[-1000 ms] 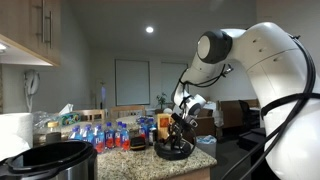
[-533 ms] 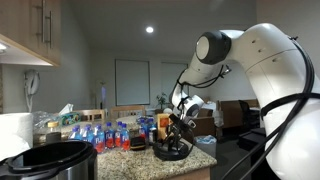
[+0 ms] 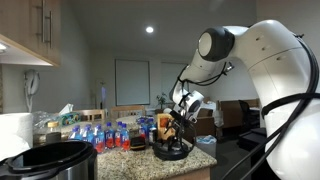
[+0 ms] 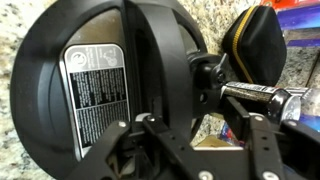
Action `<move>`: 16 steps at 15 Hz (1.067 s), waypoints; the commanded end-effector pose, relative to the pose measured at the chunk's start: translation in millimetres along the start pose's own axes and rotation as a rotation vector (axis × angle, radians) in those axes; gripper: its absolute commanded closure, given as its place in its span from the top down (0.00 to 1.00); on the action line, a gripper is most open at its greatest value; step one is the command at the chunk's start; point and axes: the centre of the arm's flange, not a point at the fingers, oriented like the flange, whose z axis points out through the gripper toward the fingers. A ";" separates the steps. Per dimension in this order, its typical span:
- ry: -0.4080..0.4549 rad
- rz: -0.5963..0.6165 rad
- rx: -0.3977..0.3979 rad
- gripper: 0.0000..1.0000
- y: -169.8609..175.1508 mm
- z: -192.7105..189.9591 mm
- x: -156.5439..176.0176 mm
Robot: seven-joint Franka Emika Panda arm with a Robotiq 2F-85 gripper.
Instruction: Put the black lid on the rice cooker then remove it and place it on the counter.
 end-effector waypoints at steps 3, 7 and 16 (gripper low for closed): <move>0.060 -0.005 -0.051 1.00 -22.6 -46.1 -30.1; 0.072 -0.108 -0.139 1.00 -57.7 -81.7 -64.0; 0.157 -0.576 -0.547 1.00 -129.5 -141.7 -189.8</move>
